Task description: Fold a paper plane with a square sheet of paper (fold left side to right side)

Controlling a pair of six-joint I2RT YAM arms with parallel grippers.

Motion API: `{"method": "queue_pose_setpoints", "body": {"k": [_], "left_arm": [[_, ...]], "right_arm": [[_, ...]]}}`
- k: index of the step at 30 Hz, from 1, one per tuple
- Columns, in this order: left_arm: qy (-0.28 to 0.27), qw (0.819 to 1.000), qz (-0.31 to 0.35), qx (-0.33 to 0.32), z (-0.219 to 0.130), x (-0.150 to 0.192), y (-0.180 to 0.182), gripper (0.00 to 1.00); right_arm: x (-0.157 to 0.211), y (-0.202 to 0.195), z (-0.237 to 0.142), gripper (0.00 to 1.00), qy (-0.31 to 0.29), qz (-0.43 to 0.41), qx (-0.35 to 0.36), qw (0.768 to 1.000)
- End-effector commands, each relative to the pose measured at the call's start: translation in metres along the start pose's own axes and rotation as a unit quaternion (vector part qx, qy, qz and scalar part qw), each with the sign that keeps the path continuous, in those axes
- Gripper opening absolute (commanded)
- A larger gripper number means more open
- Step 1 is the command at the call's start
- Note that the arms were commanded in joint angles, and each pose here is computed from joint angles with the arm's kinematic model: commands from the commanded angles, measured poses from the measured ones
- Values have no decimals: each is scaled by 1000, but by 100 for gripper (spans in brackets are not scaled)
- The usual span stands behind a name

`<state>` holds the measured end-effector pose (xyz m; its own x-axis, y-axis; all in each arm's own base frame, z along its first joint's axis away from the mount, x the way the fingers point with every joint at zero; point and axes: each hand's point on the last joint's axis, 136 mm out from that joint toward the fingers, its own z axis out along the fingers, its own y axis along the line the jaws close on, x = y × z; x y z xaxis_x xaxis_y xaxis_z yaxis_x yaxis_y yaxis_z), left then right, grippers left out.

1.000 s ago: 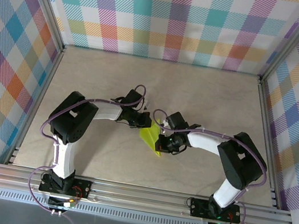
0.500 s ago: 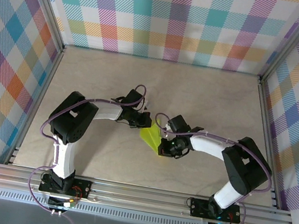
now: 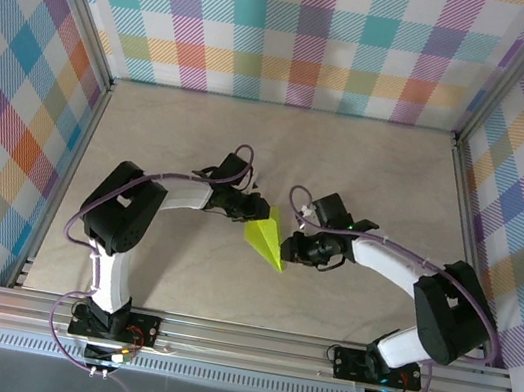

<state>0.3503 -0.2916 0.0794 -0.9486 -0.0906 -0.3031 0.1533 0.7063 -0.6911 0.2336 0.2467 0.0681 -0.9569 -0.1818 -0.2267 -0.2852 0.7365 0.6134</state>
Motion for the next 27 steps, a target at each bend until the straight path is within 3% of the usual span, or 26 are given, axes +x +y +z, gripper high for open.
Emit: {"method": "queue_pose_setpoints", "body": {"k": [1, 13, 23, 27], "left_arm": [[-60, 998, 13, 12, -32, -17, -7, 45], [-139, 990, 4, 15, -75, -5, 16, 52], [-165, 986, 11, 32, -88, -11, 9, 53], [-181, 982, 19, 49, -98, -15, 0, 55]], "right_arm": [[-26, 12, 2, 39, -20, -44, -43, 998], [-47, 0, 41, 44, -2, -45, -66, 997], [-45, -1, 47, 27, 9, -43, -78, 996], [-49, 4, 41, 15, -2, -49, -78, 996]]}}
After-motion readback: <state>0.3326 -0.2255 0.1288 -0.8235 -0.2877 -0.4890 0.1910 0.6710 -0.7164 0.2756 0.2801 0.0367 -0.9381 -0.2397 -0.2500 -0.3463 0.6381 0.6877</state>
